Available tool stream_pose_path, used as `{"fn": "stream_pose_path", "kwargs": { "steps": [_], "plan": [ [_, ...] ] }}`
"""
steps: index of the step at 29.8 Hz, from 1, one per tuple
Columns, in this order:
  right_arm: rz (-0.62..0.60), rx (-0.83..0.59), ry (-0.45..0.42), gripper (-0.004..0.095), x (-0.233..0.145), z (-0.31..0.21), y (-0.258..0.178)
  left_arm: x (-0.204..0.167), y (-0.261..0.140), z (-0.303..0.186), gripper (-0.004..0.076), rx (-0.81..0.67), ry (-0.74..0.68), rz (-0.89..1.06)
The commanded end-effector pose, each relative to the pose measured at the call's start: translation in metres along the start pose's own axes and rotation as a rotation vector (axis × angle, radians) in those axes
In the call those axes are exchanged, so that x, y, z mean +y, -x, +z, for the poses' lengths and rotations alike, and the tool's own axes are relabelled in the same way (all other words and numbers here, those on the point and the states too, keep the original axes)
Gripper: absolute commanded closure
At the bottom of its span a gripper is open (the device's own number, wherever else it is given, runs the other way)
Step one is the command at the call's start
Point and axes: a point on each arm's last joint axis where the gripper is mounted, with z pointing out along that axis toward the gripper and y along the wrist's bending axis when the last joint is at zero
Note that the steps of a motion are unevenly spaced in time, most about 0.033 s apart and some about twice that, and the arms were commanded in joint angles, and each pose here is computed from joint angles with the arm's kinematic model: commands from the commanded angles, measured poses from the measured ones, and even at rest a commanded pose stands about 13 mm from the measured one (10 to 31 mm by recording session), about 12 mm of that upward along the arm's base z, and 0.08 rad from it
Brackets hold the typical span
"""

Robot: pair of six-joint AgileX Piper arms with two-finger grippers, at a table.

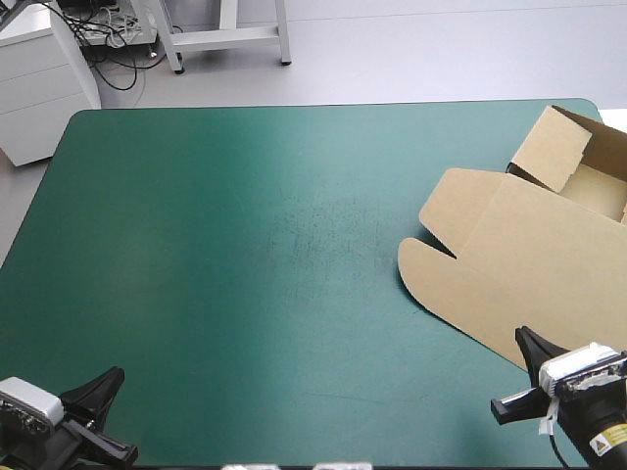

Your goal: Fold the box

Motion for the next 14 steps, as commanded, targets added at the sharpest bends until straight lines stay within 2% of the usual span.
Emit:
{"fn": "stream_pose_path", "kwargs": {
  "steps": [1,9,14],
  "plan": [
    [0.015,-0.099,-0.029,0.0931,-0.001,-0.007,0.005,0.0,0.011,-0.006,0.0756,-0.094,-0.008,0.003],
    [0.07,-0.127,-0.121,0.0931,-0.005,-0.025,-0.009,0.0,0.011,-0.007,0.0756,-0.104,-0.008,0.002],
    [0.077,-0.171,-0.135,0.0931,-0.004,-0.034,-0.012,0.0,0.011,-0.007,0.0756,-0.104,-0.008,0.002]
  ]
}}
